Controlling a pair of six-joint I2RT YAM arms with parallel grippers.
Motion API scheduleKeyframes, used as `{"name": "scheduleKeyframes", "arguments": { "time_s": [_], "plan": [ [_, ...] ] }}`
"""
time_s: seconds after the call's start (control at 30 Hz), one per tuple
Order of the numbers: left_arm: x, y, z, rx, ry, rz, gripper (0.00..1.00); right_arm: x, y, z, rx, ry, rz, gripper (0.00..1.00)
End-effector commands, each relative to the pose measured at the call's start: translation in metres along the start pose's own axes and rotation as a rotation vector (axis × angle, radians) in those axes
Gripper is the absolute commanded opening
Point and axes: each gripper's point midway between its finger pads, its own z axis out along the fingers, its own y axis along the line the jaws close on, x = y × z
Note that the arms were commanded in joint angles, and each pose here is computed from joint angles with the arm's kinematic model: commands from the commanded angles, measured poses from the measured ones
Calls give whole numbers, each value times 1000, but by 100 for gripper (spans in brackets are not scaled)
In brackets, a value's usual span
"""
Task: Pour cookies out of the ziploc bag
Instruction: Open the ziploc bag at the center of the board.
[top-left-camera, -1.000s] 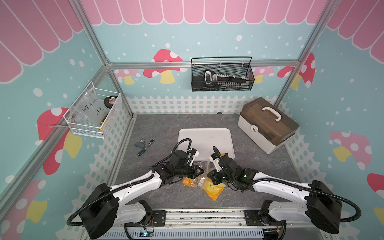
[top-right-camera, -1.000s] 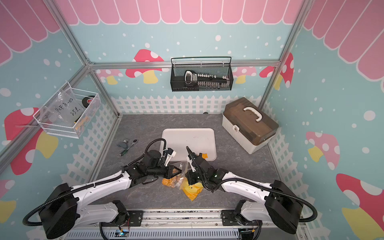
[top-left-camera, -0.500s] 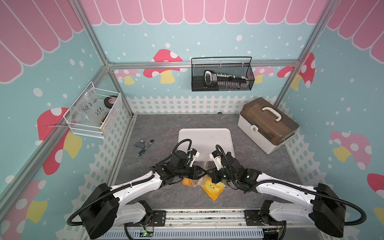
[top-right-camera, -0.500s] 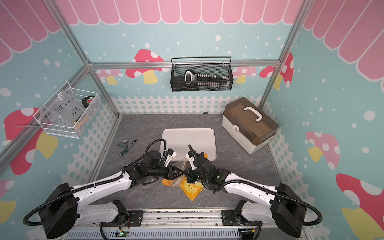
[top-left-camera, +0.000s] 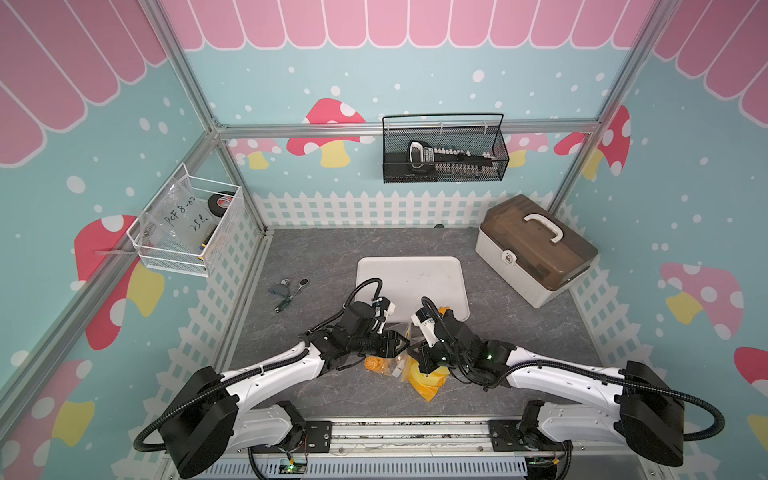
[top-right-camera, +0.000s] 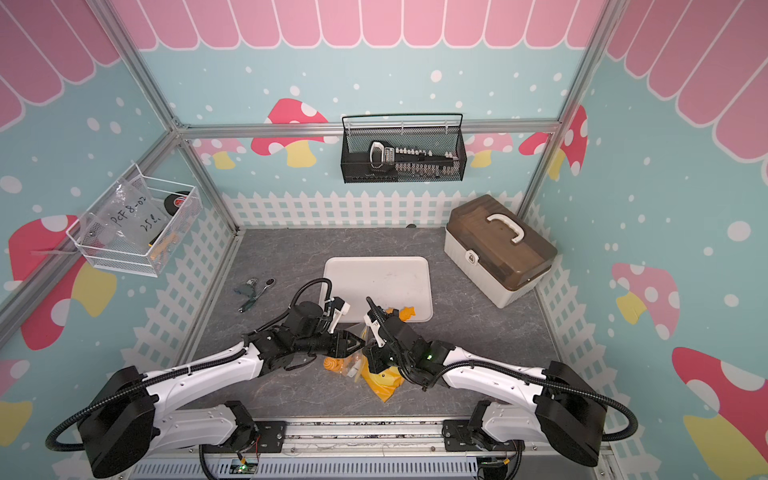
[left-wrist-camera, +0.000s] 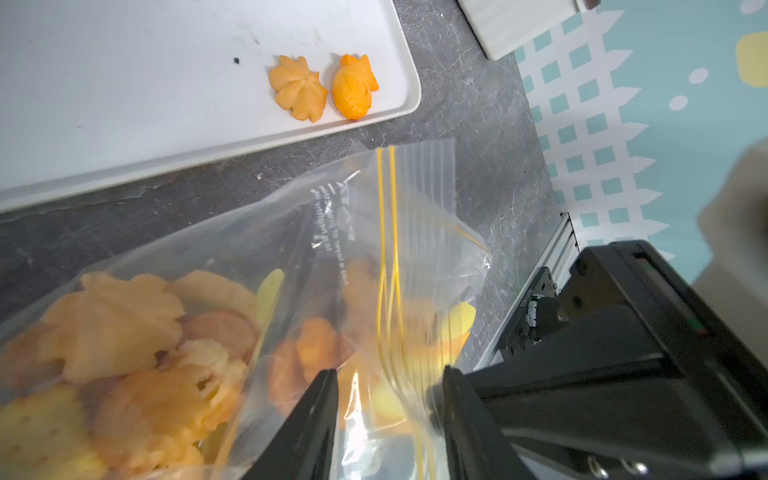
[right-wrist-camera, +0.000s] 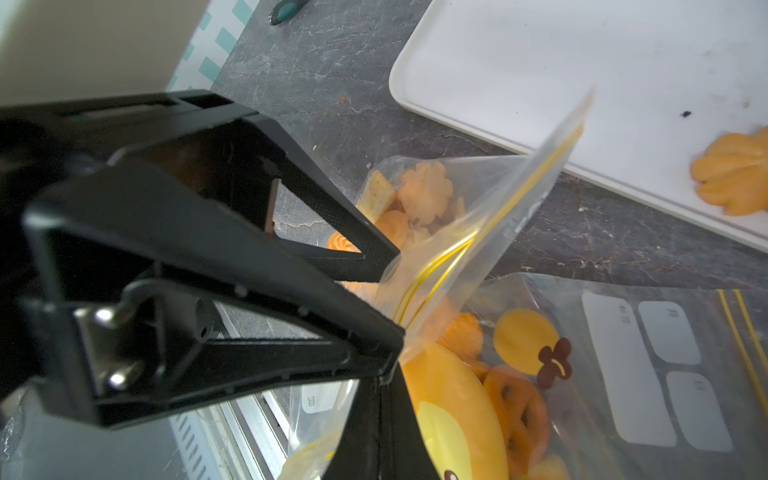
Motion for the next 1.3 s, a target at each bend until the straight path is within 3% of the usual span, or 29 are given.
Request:
{"name": "scheduleKeyframes", "arguments": {
  "time_s": [0.0, 0.07, 0.23, 0.33, 0.53, 0.8, 1.27],
  "plan": [
    [-15, -7, -6, -12, -45, 13, 45, -9, 7, -1, -7, -22, -24, 0],
    [-16, -6, -3, -13, -42, 15, 43, -9, 8, 0, -8, -20, -28, 0],
    [-13, -2, 3, -26, -25, 20, 12, -9, 7, 0, 1, -23, -27, 0],
    [-11, -4, 3, -12, -24, 24, 0, -10, 4, -1, 19, -24, -24, 0],
    [-9, 0, -2, -44, -20, 44, 0, -8, -11, -2, 105, -12, -11, 0],
    [-15, -1, -40, -127, -82, 87, 0, -11, -31, -22, 231, -39, -2, 0],
    [-35, -45, -97, -78, -161, 159, 0, -77, -13, -58, 295, -125, -101, 0]
  ]
}}
